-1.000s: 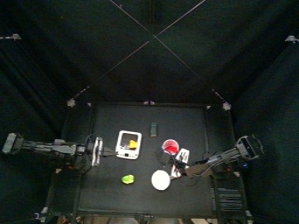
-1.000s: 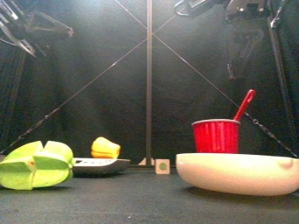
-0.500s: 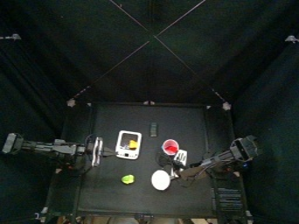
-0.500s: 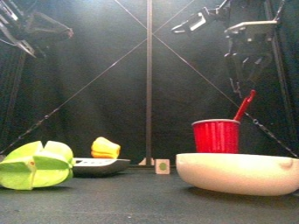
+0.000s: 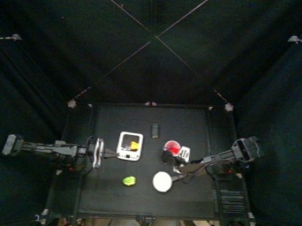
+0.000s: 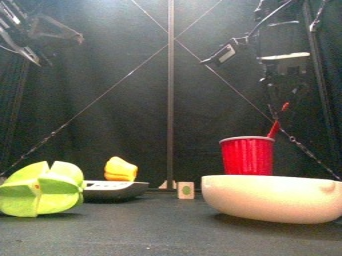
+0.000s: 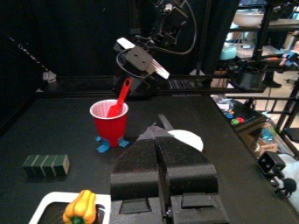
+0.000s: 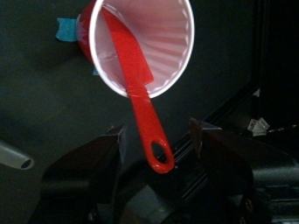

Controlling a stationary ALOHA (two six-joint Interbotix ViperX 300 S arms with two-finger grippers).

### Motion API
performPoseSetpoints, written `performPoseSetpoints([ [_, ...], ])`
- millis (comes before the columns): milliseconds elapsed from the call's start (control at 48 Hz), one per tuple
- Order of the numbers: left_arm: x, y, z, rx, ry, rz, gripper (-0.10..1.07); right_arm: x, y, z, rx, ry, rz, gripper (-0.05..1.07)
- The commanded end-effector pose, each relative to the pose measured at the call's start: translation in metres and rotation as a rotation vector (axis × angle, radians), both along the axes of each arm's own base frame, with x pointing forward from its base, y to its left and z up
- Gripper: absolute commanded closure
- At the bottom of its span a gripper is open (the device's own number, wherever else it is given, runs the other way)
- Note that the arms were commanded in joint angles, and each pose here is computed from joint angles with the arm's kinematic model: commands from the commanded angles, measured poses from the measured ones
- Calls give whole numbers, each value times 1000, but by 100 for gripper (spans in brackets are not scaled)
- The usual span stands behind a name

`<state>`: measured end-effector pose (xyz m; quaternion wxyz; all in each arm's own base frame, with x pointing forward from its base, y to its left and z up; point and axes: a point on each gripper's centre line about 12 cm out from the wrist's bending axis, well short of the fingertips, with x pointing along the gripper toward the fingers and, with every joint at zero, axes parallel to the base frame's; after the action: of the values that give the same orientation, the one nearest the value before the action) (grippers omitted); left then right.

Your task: Grab knife

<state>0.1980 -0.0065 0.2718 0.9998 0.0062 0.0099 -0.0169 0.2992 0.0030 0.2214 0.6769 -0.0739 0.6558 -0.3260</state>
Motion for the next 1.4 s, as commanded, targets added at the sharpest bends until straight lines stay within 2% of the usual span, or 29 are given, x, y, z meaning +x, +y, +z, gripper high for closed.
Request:
performPoseSetpoints([
  [0,2,0,5,4,-12,2,97,-2,-4,12,9,-40,-13,13],
  [271,2,2,4,4,-11,8,97,-3,-6,11,8,-37,-15,16],
  [521,2,2,4,6,-11,8,97,-2,-9,12,9,-41,-26,36],
  [646,2,2,4,4,-11,8,97,-1,-11,15,12,-51,-37,41],
  [1000,2,2,4,6,-11,8,97,-6,-25,45,28,-152,-82,43],
  [1375,2,2,5,4,-12,8,97,-22,-25,68,70,-234,-93,43],
])
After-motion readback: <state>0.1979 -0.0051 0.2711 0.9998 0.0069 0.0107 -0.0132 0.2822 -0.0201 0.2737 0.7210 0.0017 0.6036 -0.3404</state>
